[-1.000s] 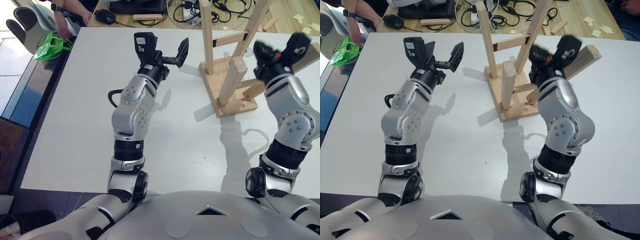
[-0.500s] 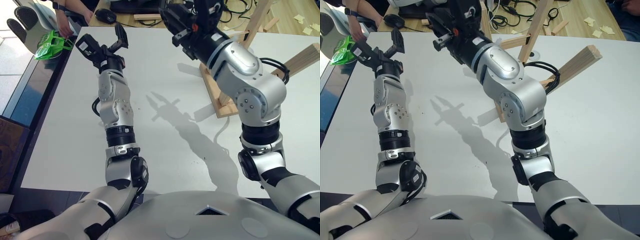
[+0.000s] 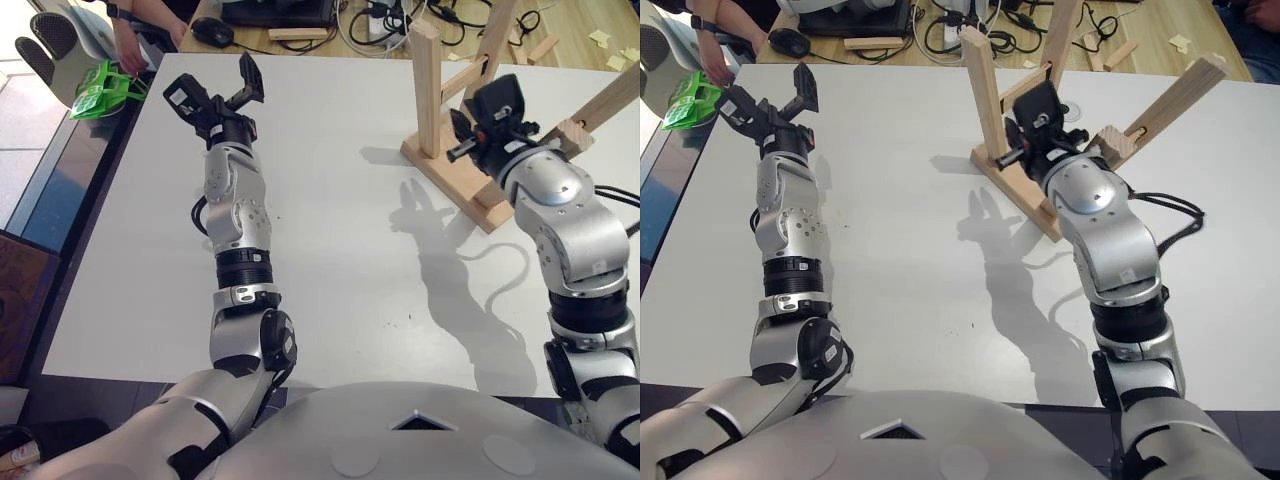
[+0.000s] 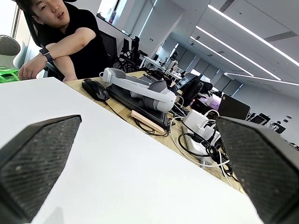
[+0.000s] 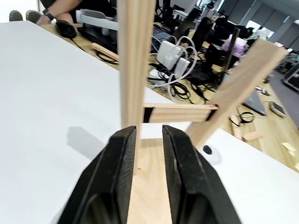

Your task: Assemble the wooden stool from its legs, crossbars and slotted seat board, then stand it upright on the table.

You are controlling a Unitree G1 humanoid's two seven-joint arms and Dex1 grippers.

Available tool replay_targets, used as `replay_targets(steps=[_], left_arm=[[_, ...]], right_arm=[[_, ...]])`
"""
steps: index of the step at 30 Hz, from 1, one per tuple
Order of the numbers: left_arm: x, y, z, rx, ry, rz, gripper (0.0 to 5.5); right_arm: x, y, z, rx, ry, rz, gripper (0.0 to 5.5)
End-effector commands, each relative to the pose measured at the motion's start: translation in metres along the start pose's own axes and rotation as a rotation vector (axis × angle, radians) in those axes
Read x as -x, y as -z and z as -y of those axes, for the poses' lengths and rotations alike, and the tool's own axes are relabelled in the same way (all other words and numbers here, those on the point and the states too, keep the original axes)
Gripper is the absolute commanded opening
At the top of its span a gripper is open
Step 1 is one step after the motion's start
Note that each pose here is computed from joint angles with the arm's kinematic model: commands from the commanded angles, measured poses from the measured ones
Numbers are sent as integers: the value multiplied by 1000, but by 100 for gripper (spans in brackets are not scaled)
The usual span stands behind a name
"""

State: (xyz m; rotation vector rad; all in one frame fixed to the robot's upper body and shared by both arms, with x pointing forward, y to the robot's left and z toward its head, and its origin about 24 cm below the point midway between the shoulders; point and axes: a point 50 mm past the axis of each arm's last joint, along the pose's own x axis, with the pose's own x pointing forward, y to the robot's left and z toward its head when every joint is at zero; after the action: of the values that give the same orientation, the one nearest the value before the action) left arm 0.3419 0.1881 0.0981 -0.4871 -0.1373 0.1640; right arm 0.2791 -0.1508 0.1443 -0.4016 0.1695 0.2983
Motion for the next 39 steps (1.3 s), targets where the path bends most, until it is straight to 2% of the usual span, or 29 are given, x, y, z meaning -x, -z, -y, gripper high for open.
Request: replay_targets(steps=[1, 5, 13, 18, 22, 29, 33, 36, 39], left_arm=[[1, -1, -4, -11, -7, 2, 540], [2, -1, -3, -29, 8, 1, 540], [4, 0, -3, -44, 16, -6, 540], [6, -2, 13, -44, 87, -6, 540], [13, 4, 23, -35, 108, -24, 540], [13, 4, 24, -21, 97, -34, 540], [13, 5, 24, -22, 92, -35, 540], [13, 4, 23, -22, 86, -33, 540], [13, 2, 20, -26, 75, -27, 540]], right_arm=[[17, 16, 31, 65, 164, -29, 103], [30, 38, 59, 153, 271, -88, 103], [39, 75, 71, 199, 322, -215, 103], [14, 54, 44, 177, 198, -32, 103], [1, 53, 17, 125, 29, -67, 103], [-5, 46, -6, 53, -189, -47, 103], [-4, 39, -18, 34, -318, 27, 103], [-2, 21, -17, 60, -352, 166, 103], [7, -47, 12, 134, -106, 589, 103]])
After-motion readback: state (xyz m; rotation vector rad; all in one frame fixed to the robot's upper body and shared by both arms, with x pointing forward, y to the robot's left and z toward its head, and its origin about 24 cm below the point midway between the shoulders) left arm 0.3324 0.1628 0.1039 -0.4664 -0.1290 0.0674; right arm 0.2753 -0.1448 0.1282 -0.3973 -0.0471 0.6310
